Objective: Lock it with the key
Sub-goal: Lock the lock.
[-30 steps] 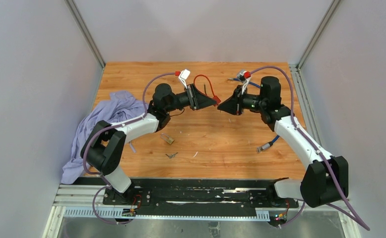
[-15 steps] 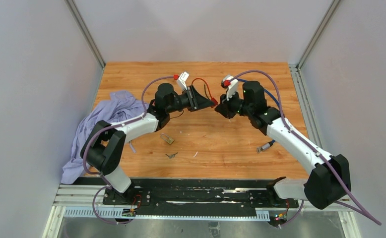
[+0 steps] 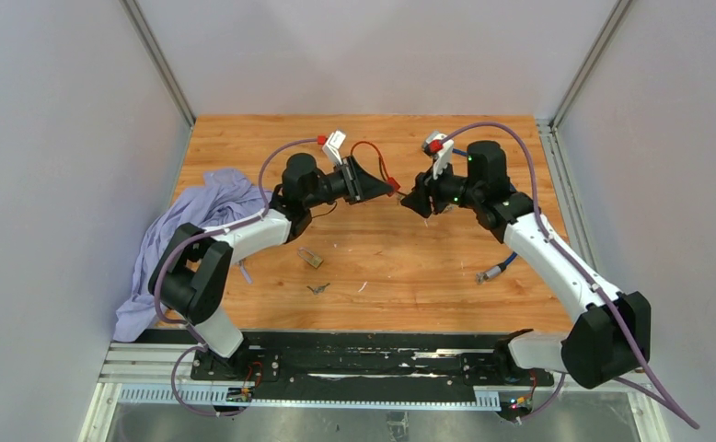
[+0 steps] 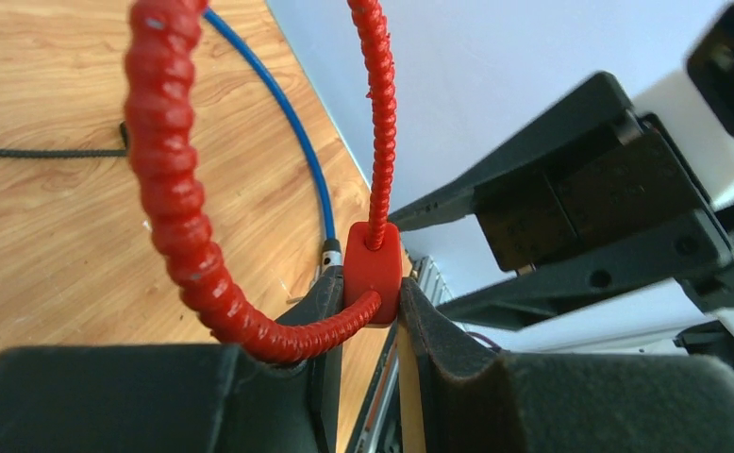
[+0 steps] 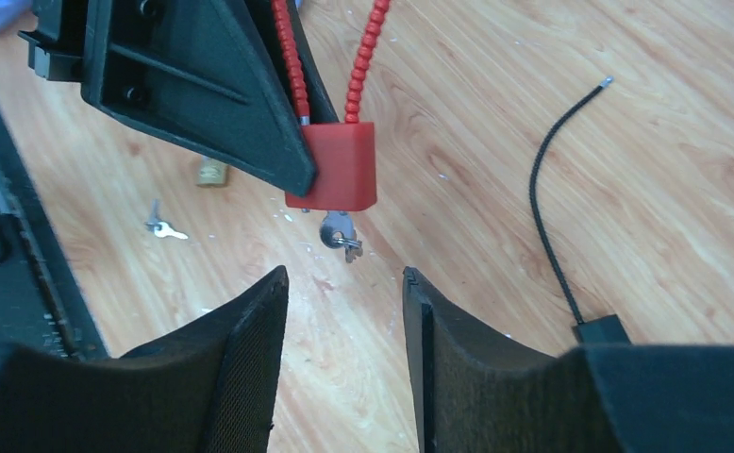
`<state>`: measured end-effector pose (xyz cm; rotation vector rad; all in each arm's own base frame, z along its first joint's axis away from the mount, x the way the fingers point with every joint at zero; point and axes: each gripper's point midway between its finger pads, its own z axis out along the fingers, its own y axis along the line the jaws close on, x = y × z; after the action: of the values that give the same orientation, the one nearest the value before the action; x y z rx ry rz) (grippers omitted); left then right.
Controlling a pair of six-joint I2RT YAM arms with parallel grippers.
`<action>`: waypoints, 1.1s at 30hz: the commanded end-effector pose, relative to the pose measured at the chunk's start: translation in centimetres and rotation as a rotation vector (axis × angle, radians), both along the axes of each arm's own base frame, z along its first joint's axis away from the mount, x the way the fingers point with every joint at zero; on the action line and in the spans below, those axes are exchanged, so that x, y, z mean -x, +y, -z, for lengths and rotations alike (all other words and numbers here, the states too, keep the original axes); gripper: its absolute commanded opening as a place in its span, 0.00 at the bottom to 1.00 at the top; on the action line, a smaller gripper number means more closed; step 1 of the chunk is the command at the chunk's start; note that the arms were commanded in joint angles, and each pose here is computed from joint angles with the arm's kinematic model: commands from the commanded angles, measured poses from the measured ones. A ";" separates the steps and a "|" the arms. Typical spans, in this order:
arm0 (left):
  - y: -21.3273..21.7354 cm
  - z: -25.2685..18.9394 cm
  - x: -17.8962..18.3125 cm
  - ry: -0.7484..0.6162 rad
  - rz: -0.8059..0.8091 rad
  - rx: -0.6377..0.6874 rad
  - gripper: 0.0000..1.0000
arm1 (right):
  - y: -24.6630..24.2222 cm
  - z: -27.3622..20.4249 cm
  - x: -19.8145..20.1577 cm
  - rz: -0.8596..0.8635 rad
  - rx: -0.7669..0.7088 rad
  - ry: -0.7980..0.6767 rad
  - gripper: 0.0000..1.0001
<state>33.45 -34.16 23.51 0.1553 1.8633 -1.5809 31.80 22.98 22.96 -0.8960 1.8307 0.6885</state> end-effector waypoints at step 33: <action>-1.3 -7.0 3.6 -0.250 0.181 0.221 0.00 | 0.5 -4.8 2.3 -0.290 -0.458 0.267 0.18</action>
<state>30.35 -35.39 29.55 0.3708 1.5621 -1.7855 29.46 23.90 27.56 -0.7836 1.7021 1.4118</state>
